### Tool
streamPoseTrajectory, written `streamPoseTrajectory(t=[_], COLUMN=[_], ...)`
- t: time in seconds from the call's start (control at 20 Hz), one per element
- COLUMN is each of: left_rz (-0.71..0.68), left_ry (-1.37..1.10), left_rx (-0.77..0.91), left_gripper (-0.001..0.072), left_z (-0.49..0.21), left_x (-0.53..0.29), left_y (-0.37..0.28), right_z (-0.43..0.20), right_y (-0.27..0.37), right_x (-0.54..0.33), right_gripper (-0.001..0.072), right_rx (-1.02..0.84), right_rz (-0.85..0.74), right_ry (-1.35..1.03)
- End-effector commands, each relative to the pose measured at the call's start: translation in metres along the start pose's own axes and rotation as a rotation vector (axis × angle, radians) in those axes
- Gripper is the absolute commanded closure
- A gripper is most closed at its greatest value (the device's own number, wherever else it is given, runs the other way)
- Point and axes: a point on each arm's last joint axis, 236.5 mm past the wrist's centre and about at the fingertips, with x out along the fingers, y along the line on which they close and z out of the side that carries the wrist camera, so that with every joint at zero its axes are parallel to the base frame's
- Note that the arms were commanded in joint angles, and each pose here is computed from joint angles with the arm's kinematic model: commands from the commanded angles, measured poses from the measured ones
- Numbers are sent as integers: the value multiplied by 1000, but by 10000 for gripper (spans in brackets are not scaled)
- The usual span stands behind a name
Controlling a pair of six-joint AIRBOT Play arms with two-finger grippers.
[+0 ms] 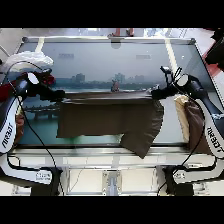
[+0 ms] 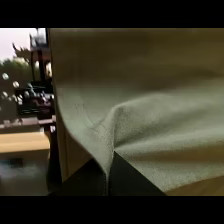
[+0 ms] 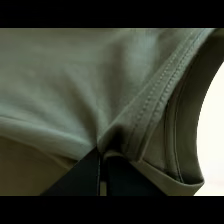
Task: Fold the shirts.
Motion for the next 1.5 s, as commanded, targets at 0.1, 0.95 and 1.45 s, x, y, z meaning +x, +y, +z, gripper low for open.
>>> streamPoseTrajectory(t=[0.1, 0.95, 1.45], left_rz=[-9, -68, -156], left_ry=[81, -133, -112], left_rx=[-15, -490, -641], left_gripper=[699, 9, 10], left_z=[-31, -149, -173], left_x=[15, -58, -34], left_y=[0, 13, -4], right_z=[-38, -193, -263], right_y=[-6, 35, 82], right_x=[29, -79, -21], right_gripper=[694, 184, 184], right_rx=[29, 436, 628], right_rz=[-8, 253, 386], right_ry=[72, 274, 389])
